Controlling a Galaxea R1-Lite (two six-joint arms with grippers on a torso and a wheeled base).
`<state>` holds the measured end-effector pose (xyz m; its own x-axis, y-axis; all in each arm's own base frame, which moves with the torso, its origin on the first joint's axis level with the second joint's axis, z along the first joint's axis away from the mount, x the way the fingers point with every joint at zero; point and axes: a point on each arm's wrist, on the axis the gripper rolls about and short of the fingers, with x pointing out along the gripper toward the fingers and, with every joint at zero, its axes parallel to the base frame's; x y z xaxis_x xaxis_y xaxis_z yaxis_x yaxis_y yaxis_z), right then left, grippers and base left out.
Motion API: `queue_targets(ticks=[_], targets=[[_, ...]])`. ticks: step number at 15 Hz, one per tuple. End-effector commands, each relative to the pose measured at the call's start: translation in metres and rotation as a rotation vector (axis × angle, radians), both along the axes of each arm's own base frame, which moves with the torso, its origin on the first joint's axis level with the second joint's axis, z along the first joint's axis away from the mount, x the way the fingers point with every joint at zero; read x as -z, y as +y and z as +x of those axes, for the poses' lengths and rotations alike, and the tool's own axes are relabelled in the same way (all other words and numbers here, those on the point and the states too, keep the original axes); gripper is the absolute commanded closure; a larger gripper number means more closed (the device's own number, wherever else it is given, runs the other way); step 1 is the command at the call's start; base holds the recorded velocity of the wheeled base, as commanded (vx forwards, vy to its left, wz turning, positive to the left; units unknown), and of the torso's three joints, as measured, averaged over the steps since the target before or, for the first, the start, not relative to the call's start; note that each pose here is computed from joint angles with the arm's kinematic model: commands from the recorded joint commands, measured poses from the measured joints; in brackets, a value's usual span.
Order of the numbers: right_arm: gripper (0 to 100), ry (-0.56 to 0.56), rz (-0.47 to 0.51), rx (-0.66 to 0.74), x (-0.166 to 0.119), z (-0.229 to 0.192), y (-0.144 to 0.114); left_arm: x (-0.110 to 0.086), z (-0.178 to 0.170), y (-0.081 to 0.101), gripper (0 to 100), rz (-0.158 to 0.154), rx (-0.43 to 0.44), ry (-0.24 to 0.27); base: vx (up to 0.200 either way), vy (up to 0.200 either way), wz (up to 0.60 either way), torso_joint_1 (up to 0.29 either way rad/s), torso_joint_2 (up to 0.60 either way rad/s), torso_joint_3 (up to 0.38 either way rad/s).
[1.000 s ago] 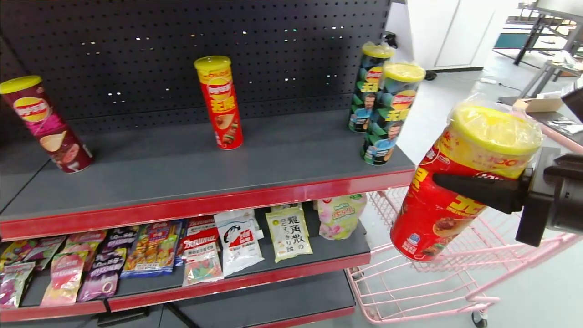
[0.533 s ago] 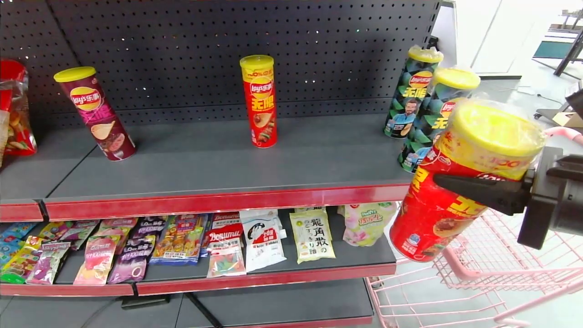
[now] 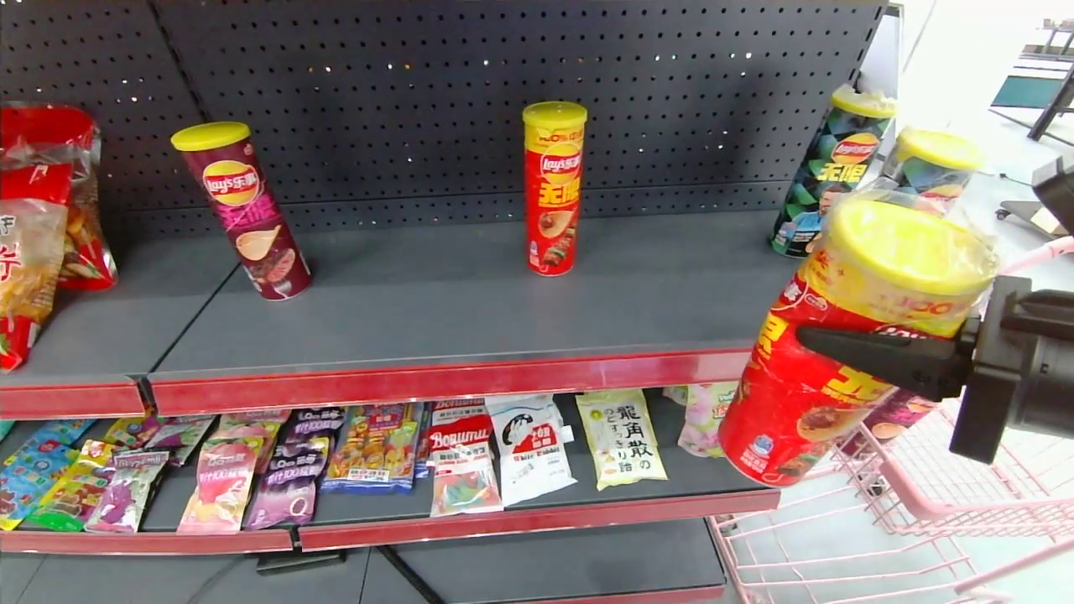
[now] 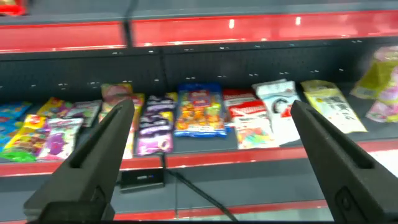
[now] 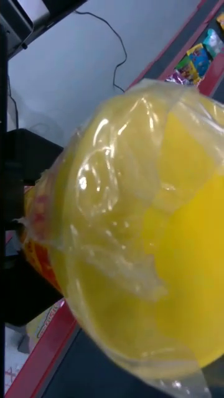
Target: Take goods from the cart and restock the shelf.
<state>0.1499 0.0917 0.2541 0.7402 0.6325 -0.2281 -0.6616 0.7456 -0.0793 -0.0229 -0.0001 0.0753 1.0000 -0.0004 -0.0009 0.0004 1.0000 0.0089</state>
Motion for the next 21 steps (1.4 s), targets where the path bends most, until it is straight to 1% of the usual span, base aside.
queue_targets(ticks=[1, 3, 10, 15, 18, 21], targets=[[100, -0.001, 0.000, -0.004, 0.000, 0.000, 0.000, 0.000, 0.000, 0.000, 0, 0.000, 0.000, 0.001, 0.000, 0.000, 0.00, 0.000, 0.00, 0.000], [100, -0.005, 0.002, -0.005, -0.001, 0.000, 0.001, 0.000, 0.000, 0.000, 0, 0.002, 0.000, 0.001, 0.000, 0.000, 0.00, 0.000, 0.00, 0.000], [100, -0.025, 0.014, -0.004, -0.009, 0.003, 0.002, 0.000, 0.000, 0.000, 0, 0.002, 0.000, 0.001, 0.200, 0.000, 0.00, 0.001, 0.00, 0.002], [100, -0.025, 0.014, -0.004, -0.010, 0.004, 0.003, 0.000, 0.000, 0.000, 0, 0.002, 0.000, 0.001, 0.000, 0.000, 0.00, 0.000, 0.00, 0.000], [100, -0.021, 0.011, -0.004, -0.009, 0.006, 0.004, 0.000, 0.000, 0.000, 0, 0.002, 0.000, 0.001, 0.200, 0.000, 0.00, -0.014, 0.00, 0.002], [100, -0.028, 0.015, -0.004, -0.012, 0.008, 0.005, 0.000, 0.000, 0.000, 0, 0.000, 0.000, 0.001, 0.000, 0.000, 0.00, 0.000, 0.00, 0.000]])
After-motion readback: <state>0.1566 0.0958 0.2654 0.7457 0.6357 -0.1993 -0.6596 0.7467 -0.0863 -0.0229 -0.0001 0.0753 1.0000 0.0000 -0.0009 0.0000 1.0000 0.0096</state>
